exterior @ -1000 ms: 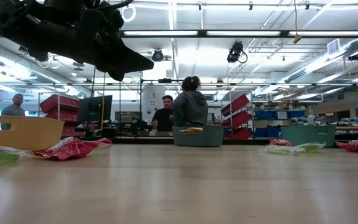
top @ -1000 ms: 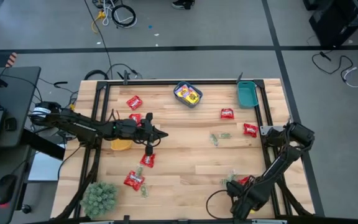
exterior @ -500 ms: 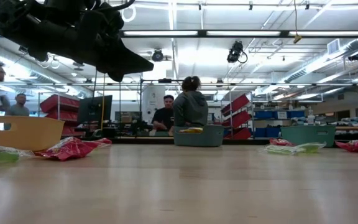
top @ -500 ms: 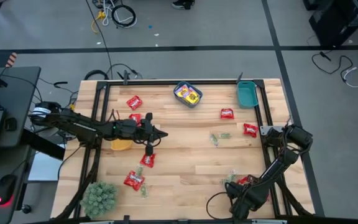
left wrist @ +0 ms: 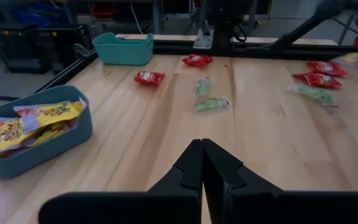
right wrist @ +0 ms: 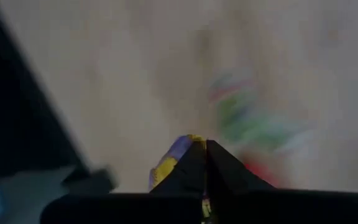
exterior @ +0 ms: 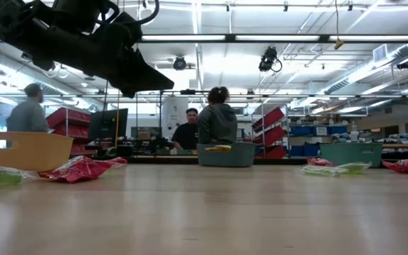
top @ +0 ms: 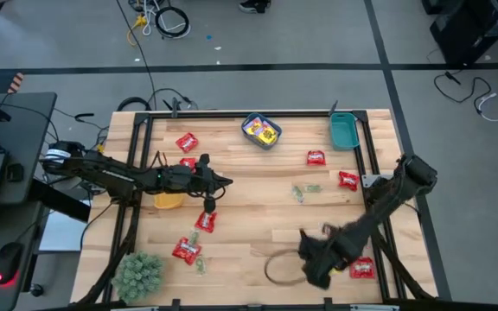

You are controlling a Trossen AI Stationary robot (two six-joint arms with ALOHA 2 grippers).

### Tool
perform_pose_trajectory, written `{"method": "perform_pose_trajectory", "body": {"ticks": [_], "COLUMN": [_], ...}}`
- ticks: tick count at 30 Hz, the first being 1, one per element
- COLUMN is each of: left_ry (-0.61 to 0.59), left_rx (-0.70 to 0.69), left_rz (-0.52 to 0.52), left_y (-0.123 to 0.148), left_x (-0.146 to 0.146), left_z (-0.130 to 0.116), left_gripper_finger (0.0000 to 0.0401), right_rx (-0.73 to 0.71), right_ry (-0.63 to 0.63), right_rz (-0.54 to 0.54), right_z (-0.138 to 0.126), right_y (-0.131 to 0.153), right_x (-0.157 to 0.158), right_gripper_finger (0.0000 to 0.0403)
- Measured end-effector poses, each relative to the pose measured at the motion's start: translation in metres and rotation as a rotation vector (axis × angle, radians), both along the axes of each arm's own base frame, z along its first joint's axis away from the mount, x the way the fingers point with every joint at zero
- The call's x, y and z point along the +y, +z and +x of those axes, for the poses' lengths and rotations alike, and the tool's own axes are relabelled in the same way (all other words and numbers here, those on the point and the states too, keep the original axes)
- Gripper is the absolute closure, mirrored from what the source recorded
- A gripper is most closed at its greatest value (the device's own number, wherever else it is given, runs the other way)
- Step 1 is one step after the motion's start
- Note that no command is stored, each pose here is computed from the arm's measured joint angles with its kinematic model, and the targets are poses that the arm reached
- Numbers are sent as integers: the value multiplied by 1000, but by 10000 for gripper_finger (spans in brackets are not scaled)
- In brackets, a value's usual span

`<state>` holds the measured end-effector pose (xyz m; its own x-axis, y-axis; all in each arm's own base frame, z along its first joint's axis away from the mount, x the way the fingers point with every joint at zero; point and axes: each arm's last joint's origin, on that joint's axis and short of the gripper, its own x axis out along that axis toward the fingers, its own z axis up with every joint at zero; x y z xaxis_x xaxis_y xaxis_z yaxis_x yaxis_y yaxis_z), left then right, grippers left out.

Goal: Sort candy
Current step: Put the yellow candy into the blue bin

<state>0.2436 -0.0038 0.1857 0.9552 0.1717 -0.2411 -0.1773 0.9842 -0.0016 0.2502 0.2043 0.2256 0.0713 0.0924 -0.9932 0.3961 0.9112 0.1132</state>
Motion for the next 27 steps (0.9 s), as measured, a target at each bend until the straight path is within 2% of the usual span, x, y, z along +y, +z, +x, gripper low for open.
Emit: {"method": "perform_pose_trajectory", "body": {"ticks": [5, 9, 12, 16, 19, 23, 27], "left_ry": [19, 36, 41, 26, 24, 31, 61], "left_rx": [-45, -69, -71, -70, -84, -96, -88], "left_rz": [33, 46, 24, 10, 22, 40, 39], "left_y": [5, 7, 7, 7, 8, 10, 9], "left_x": [7, 12, 16, 18, 18, 20, 27], "left_z": [1, 1, 1, 1, 2, 2, 1], "left_gripper_finger": [394, 397, 399, 400, 400, 400, 401], "right_rx": [-93, -173, -262, -349, -411, -477, -411], "right_ry": [-16, 6, 29, 2, -18, -35, -21], "right_rz": [-250, -406, -484, -572, -598, -566, -565], "right_z": [33, 67, 89, 101, 101, 102, 108], "right_y": [33, 46, 52, 58, 62, 55, 25], "right_x": [-68, -134, -188, -260, -305, -349, -376], "right_gripper_finger": [401, 402, 402, 402, 403, 403, 403]}}
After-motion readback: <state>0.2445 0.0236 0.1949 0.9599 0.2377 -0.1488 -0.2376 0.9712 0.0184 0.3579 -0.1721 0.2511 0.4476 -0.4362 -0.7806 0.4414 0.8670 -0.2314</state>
